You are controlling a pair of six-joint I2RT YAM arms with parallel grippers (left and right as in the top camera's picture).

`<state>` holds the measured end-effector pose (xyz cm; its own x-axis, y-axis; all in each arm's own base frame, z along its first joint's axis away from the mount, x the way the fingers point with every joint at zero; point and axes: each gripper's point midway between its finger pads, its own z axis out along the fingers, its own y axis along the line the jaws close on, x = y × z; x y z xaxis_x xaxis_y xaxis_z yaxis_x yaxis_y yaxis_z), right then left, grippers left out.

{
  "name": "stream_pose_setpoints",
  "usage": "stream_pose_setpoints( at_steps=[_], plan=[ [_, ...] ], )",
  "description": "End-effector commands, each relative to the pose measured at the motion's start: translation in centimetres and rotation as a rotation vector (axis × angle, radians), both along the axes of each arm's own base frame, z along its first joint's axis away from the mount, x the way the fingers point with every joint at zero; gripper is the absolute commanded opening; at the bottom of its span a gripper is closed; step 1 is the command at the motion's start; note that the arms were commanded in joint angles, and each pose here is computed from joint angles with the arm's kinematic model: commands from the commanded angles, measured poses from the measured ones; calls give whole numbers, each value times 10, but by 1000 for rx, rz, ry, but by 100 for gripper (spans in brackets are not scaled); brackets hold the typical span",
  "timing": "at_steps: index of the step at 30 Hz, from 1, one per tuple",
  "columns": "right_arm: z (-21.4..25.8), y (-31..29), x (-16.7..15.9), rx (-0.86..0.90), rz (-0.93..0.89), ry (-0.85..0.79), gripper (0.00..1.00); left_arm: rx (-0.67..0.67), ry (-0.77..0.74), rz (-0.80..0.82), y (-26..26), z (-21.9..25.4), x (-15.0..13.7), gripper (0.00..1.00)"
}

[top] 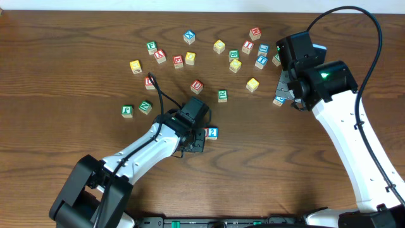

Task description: Spell out AI2

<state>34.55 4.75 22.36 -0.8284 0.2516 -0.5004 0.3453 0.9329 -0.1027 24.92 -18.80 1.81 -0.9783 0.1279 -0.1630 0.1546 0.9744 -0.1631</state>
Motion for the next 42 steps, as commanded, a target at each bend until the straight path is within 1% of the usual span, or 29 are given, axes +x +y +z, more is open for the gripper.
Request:
stream_pose_setpoints(
  at_steps=[1, 42],
  plan=[
    [2, -3, 3, -12, -1, -1, 1, 27, -4, -7, 4, -6, 0, 8],
    [2, -3, 3, -12, -1, -1, 1, 25, -31, -11, 3, -5, 6, 7]
  ],
)
